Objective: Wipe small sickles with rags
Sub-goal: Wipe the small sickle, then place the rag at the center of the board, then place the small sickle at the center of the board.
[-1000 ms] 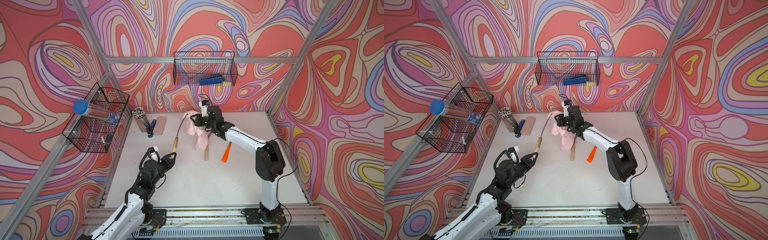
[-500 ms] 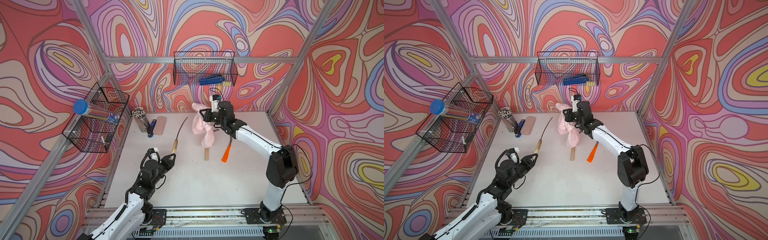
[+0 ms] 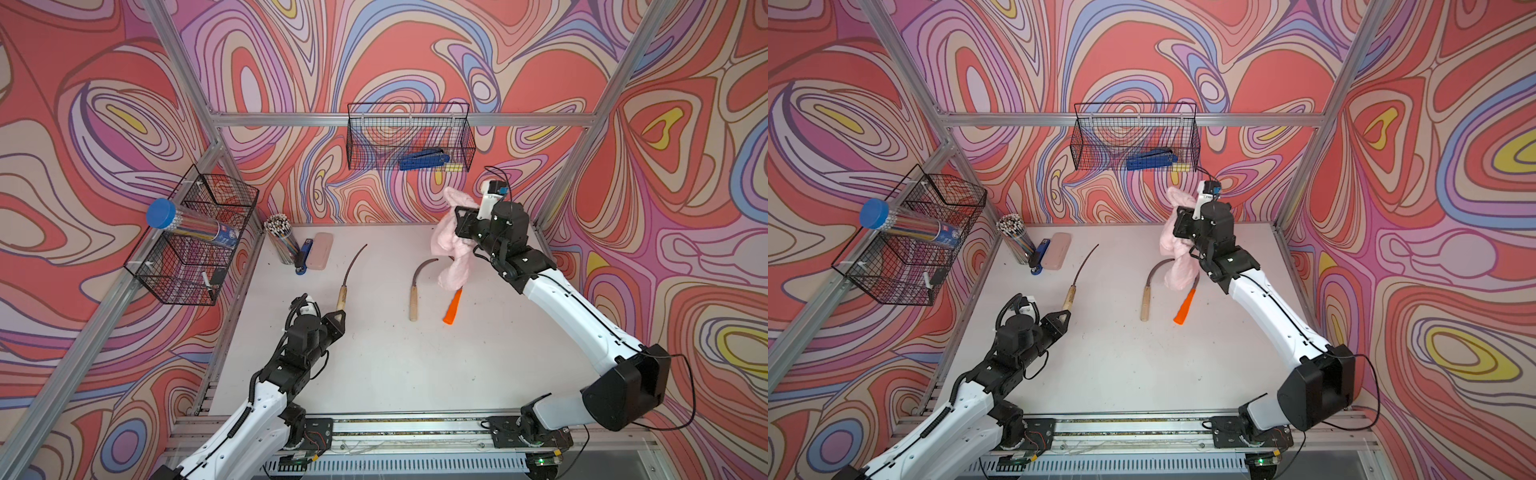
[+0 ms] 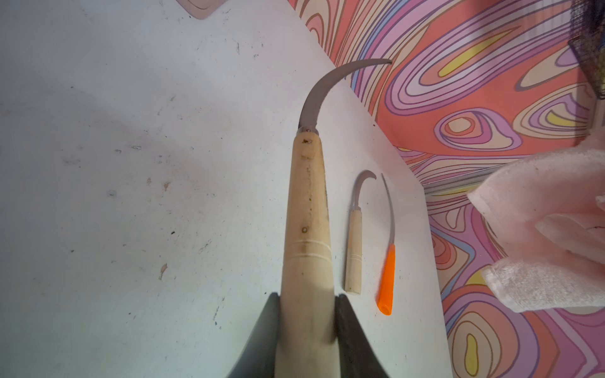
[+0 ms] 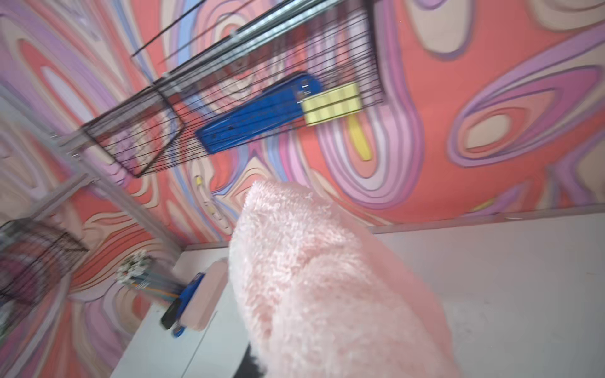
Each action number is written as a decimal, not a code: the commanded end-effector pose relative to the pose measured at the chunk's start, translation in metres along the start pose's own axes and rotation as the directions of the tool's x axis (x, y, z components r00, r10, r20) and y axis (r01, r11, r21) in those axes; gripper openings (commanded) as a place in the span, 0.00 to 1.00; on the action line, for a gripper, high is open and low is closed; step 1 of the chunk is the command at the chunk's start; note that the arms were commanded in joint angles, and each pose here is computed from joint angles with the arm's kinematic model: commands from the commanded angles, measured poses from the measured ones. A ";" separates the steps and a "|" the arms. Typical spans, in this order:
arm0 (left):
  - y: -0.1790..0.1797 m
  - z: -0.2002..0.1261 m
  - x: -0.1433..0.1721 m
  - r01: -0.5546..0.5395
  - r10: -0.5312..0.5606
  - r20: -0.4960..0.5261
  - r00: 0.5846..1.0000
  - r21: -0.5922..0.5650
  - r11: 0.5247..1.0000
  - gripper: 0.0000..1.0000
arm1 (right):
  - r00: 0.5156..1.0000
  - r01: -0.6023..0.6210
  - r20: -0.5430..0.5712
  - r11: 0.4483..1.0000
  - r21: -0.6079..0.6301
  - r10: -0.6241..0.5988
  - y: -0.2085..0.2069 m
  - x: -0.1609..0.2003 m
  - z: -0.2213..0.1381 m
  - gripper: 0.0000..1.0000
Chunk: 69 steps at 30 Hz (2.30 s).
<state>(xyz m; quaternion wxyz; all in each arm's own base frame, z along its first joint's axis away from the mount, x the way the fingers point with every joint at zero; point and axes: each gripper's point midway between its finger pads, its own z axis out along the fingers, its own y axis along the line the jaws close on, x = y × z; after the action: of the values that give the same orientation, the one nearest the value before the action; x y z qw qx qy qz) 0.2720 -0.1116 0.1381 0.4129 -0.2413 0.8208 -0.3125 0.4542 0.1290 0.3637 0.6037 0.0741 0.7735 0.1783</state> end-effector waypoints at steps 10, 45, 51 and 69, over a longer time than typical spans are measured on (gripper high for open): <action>-0.026 0.028 0.001 -0.375 0.387 0.036 0.921 -0.181 0.909 0.00 | 0.980 -0.166 0.007 0.795 0.583 0.200 -0.252 0.063 0.022 0.00; -0.023 0.127 0.041 -0.485 0.529 0.093 0.844 -0.291 0.825 0.10 | 0.948 -0.039 -0.225 0.783 0.620 0.226 -0.325 0.162 0.098 0.00; -0.021 0.133 0.048 -0.483 0.520 0.068 0.851 -0.285 0.828 0.21 | 0.946 -0.043 -0.232 0.794 0.606 0.228 -0.323 0.165 0.099 0.00; -0.006 0.145 0.068 -0.448 0.471 0.023 0.882 -0.271 0.852 0.38 | 0.946 -0.048 -0.233 0.805 0.591 0.227 -0.320 0.165 0.100 0.00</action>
<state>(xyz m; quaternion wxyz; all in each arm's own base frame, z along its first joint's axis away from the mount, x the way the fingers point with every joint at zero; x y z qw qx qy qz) 0.3508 -0.2014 0.0339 0.4664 -0.0881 0.8774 -0.0693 0.5356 -0.0933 0.0773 0.4125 0.2880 0.8641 -0.0134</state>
